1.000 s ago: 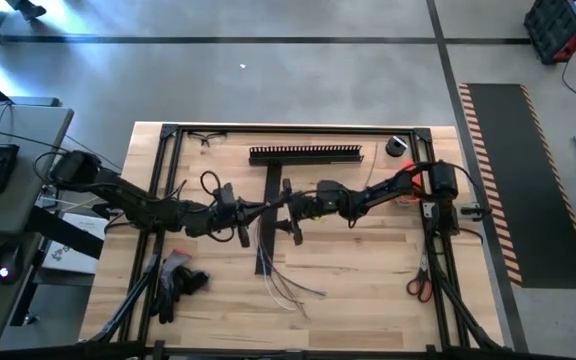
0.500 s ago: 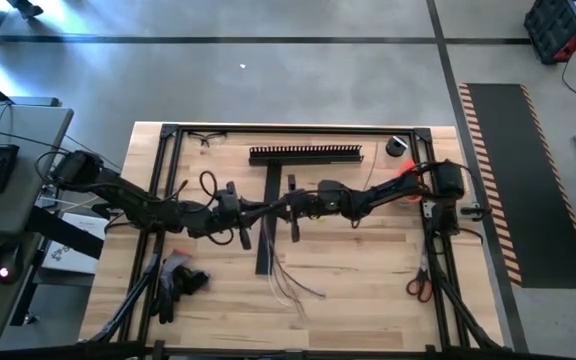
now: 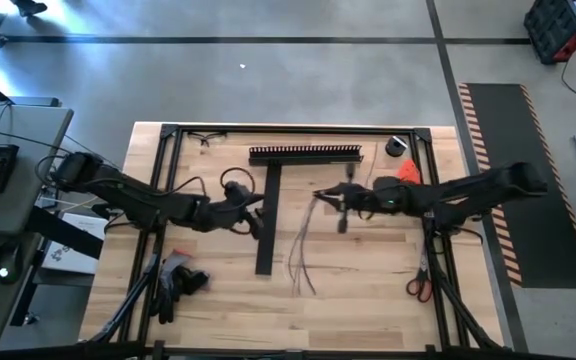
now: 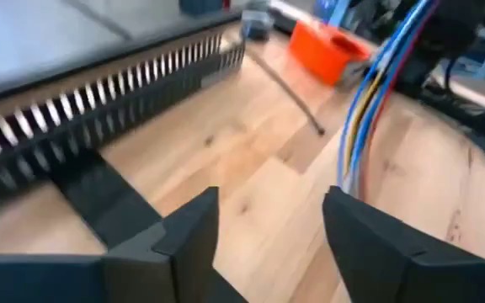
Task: Ziptie cables
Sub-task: Wrap the cable wires with a black zip tie
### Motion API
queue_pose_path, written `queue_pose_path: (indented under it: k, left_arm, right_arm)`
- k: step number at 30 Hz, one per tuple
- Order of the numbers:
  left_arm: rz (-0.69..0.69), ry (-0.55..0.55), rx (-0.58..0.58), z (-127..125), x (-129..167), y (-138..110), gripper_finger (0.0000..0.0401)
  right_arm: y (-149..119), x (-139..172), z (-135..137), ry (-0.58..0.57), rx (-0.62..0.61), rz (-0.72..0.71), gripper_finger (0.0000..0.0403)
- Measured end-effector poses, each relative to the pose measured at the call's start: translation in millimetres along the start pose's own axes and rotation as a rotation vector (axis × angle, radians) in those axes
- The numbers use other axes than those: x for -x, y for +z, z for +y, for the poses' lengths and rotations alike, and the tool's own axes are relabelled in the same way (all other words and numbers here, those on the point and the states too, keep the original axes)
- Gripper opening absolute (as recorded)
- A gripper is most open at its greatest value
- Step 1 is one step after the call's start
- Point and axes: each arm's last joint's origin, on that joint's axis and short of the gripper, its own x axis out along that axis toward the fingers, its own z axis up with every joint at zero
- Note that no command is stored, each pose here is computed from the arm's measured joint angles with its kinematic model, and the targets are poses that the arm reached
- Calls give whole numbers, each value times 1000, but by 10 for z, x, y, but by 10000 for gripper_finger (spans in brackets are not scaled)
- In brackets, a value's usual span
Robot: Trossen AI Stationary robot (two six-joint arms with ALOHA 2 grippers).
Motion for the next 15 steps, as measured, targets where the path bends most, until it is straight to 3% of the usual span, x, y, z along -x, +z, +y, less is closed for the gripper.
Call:
queue_pose_path:
  k: [5,8,13,15]
  left_arm:
    - [65,113,208,137,-308,-173,230]
    - [82,220,265,270,-493,-285,236]
    - [241,178,344,389,-775,-325,237]
    - [269,164,305,354,-872,-309,237]
  right_arm:
    - [-68,221,37,-72,-1,4,0]
    - [-198,245,56,-84,-14,33,0]
    - [-357,281,73,-89,-45,39,0]
    - [-373,290,75,-91,-50,22,0]
